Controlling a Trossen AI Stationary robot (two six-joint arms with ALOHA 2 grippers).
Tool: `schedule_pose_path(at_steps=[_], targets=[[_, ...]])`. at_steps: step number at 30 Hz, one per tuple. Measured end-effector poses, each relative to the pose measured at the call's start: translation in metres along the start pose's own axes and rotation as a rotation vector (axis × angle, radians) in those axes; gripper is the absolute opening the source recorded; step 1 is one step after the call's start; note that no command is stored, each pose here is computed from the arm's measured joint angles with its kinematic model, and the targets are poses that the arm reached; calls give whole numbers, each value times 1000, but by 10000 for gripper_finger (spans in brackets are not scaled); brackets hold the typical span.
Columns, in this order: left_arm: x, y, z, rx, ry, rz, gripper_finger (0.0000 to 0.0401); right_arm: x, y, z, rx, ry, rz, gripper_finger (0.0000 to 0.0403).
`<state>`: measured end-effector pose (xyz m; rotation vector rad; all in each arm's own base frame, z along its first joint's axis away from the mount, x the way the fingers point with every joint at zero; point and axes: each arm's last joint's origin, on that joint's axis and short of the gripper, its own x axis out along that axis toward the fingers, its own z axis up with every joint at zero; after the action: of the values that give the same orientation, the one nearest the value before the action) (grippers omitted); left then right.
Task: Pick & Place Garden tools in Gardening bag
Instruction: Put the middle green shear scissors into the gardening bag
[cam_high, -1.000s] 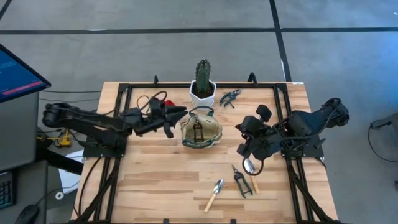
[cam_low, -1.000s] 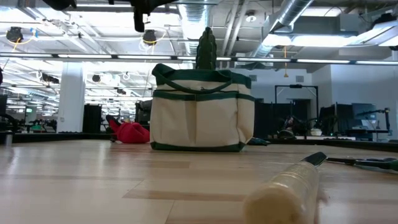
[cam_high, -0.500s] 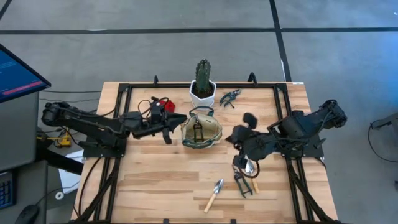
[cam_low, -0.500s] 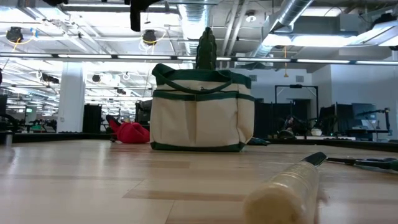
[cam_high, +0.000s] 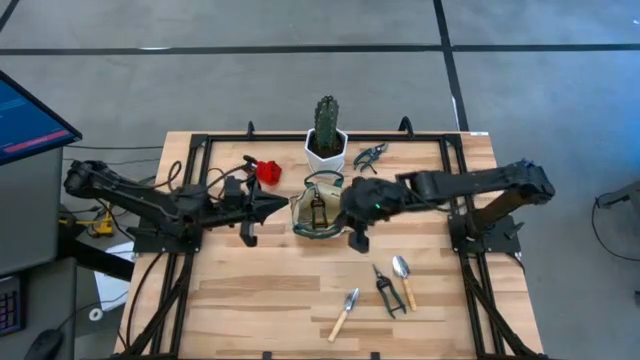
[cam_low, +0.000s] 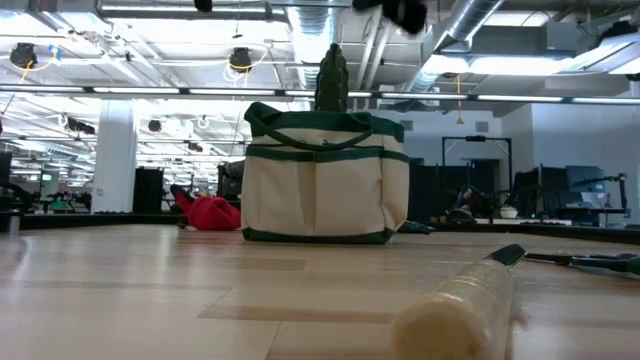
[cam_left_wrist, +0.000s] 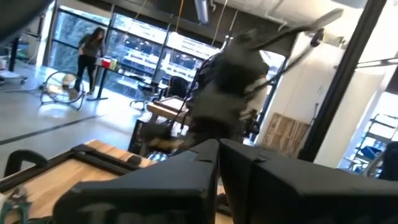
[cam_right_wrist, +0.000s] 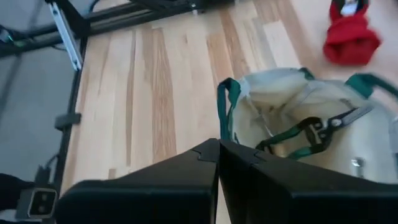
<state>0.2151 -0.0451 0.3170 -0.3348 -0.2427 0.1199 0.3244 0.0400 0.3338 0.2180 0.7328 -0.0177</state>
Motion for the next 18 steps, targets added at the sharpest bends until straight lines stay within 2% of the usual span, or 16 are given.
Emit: schedule_pose_path(at_steps=[4, 7, 9, 11, 18], targets=[[-5, -2, 6, -13, -19, -17, 3, 21, -28, -8, 79, -38, 85, 0], [-5, -2, 6, -11, -15, -16, 3, 37, -45, -11, 107, -52, 84, 0], [-5, -2, 5, -8, -8, -14, 3, 46, -54, -17, 128, -1, 66, 0], [-5, -2, 4, -2, 5, -10, 3, 57, -59, -11, 133, -29, 76, 0], [-11, -5, 7, 3, 16, -25, 3, 92, -63, -11, 127, 81, 37, 0]])
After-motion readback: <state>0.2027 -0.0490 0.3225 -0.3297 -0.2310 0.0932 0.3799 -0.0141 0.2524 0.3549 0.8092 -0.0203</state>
